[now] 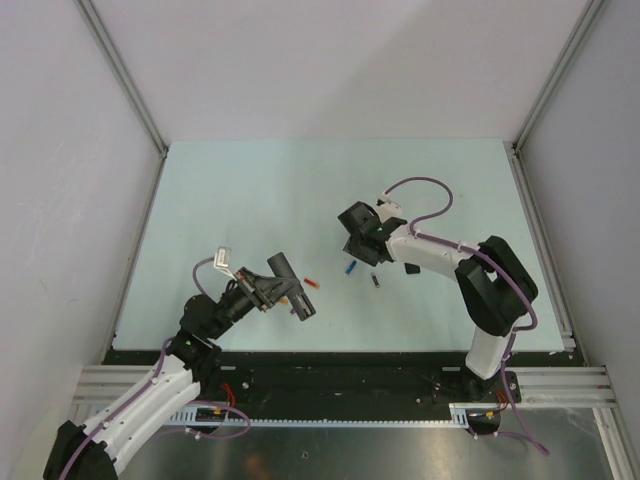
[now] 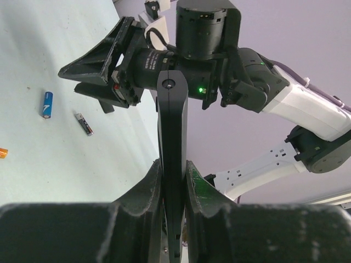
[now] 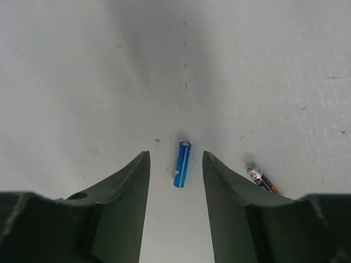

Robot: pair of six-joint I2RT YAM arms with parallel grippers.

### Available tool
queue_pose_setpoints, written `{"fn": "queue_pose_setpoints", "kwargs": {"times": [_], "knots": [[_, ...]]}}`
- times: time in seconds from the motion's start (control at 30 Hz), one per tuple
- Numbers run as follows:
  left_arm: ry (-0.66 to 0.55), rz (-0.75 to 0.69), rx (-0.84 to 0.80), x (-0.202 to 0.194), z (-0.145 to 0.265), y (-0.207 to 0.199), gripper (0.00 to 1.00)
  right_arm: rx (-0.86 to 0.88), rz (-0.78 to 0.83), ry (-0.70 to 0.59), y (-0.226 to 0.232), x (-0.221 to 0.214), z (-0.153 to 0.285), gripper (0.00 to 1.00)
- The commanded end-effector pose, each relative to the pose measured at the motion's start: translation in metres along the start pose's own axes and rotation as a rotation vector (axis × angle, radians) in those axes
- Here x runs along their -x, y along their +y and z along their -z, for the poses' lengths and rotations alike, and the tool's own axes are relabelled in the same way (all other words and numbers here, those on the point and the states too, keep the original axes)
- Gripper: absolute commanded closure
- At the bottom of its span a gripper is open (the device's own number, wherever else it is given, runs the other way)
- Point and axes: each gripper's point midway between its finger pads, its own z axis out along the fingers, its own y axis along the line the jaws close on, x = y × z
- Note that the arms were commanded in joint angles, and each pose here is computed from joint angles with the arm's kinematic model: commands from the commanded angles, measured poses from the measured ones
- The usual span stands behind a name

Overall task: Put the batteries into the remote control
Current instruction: Adjust the battery at the center of the board, then pick up the battery from the center of the board.

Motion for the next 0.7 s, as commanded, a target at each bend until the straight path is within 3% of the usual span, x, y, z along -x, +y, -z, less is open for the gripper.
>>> {"fn": "queue_pose_setpoints", "kwargs": {"times": [0.0, 0.4, 0.67], "knots": [[0.018, 0.019, 0.041, -0.014, 0.007, 0.026, 1.00, -0.029, -0.007, 0.012, 0.001, -0.001, -0.006, 0.53], [0.024, 0.017, 0.048, -0.014, 0.006, 0.026, 1.00, -0.038, 0.008, 0.049, -0.001, -0.016, -0.026, 0.53], [0.024, 0.012, 0.047, -0.013, 0.005, 0.025, 1.00, -0.049, 0.011, 0.058, -0.004, -0.019, -0.032, 0.61]]}}
